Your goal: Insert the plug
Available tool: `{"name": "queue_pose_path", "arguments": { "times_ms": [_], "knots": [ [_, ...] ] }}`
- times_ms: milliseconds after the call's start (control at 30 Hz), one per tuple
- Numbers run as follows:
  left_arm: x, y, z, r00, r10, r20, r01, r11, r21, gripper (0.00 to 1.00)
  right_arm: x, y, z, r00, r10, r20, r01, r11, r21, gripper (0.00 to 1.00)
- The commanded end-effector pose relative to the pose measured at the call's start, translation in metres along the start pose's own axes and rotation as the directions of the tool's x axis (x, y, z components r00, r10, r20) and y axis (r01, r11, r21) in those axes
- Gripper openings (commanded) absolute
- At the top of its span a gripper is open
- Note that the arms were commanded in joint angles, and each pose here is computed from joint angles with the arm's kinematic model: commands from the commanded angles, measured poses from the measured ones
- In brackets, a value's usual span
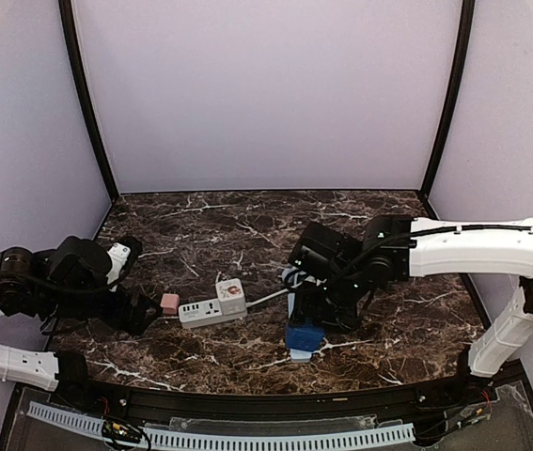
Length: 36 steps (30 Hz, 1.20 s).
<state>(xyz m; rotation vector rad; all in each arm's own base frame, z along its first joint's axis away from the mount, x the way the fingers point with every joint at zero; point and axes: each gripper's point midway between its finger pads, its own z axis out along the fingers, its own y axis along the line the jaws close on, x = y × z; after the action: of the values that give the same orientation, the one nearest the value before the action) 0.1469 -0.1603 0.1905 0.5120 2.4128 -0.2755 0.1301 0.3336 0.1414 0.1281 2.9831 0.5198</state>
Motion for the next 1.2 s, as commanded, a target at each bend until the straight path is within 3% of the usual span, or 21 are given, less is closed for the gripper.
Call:
{"name": "queue_pose_path", "arguments": {
  "times_ms": [0, 167, 467, 1100, 1133, 1167],
  "knots": [
    [0.000, 0.010, -0.007, 0.996, -0.017, 0.085, 0.015, 1.000, 0.020, 0.99, -0.008, -0.001, 0.008, 1.000, -0.022, 0.001, 0.022, 1.000, 0.003, 0.00],
    [0.001, 0.029, -0.014, 0.987, -0.063, 0.147, 0.068, 0.997, -0.027, 0.99, -0.017, -0.005, 0.012, 0.999, -0.040, 0.018, 0.039, 0.999, 0.019, 0.00],
    [0.008, 0.033, 0.002, 0.997, -0.040, 0.067, 0.048, 0.991, -0.125, 0.99, -0.016, -0.008, 0.021, 0.999, -0.054, 0.003, 0.054, 0.998, 0.027, 0.00],
    [0.007, 0.038, -0.001, 0.994, -0.047, 0.100, 0.060, 0.990, -0.131, 0.99, -0.015, -0.016, 0.034, 0.997, -0.076, -0.005, 0.076, 0.995, 0.061, 0.00],
    [0.007, 0.038, -0.001, 0.990, -0.096, 0.106, 0.109, 0.986, -0.125, 0.99, -0.015, -0.017, 0.034, 0.997, -0.075, -0.004, 0.075, 0.995, 0.064, 0.00],
    [0.007, 0.038, -0.001, 0.993, -0.059, 0.101, 0.072, 0.989, -0.128, 0.99, -0.014, -0.019, 0.034, 0.997, -0.074, -0.004, 0.074, 0.995, 0.067, 0.00]
  ]
}}
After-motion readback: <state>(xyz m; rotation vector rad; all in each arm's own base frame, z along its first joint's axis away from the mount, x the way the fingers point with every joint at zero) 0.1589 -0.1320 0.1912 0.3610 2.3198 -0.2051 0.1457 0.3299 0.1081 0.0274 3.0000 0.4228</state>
